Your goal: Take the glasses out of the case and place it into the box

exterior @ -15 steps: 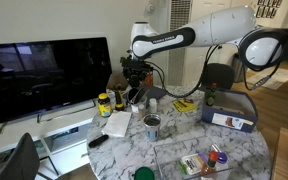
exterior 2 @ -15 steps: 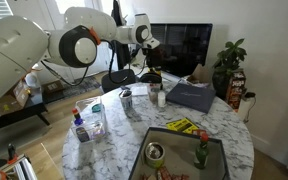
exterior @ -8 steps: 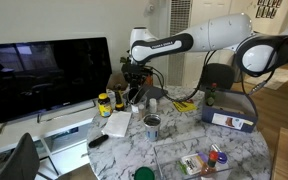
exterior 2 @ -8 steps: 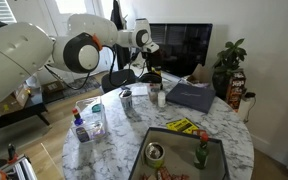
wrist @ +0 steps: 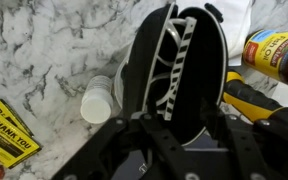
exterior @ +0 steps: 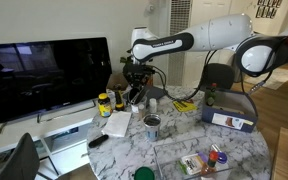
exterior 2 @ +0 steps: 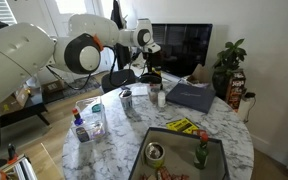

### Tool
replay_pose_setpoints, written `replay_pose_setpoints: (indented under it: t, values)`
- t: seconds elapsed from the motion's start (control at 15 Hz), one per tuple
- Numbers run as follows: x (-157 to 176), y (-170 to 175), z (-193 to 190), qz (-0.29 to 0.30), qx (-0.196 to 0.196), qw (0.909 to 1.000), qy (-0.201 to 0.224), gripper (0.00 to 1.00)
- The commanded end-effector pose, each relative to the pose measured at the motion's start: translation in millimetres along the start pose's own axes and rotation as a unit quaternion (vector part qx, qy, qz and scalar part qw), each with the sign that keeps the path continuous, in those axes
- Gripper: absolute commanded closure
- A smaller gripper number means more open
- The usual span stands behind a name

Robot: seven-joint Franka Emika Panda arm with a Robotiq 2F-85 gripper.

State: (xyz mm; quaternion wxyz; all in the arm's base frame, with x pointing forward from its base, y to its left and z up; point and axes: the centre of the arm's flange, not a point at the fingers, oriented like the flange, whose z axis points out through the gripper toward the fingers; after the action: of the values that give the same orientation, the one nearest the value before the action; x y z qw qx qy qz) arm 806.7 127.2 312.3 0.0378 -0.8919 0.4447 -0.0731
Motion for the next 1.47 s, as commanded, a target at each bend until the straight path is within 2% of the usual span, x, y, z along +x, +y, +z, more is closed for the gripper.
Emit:
replay_pose_setpoints:
  t: [0.0, 0.07, 0.13, 0.53, 0.6, 0.67, 0.8, 0.87, 0.93, 1.0, 1.2, 1.33, 1.4]
  values:
    - [5, -21, 15, 0.001, -0.019, 0.9996, -0.02, 0.64]
    - [1, -23, 19, -0.003, -0.023, 0.9995, -0.023, 0.6]
    - [-3, -25, 23, -0.007, -0.028, 0.9993, -0.025, 0.63]
    - [-26, -34, 40, -0.025, -0.047, 0.998, -0.036, 0.45]
    - [-28, -35, 41, -0.026, -0.048, 0.9978, -0.036, 0.47]
    - [-29, -36, 42, -0.027, -0.049, 0.9977, -0.037, 0.43]
    - [-32, -37, 43, -0.029, -0.053, 0.9975, -0.038, 0.46]
    - [-32, -38, 44, -0.029, -0.055, 0.9973, -0.038, 0.48]
    - [-33, -39, 46, -0.029, -0.057, 0.9972, -0.039, 0.54]
    - [-34, -39, 47, -0.029, -0.06, 0.997, -0.04, 0.73]
    - [-35, -39, 49, -0.03, -0.064, 0.9966, -0.041, 0.97]
    - [-36, -39, 49, -0.031, -0.067, 0.9965, -0.04, 1.0]
    - [-36, -39, 45, -0.03, -0.066, 0.9966, -0.039, 0.97]
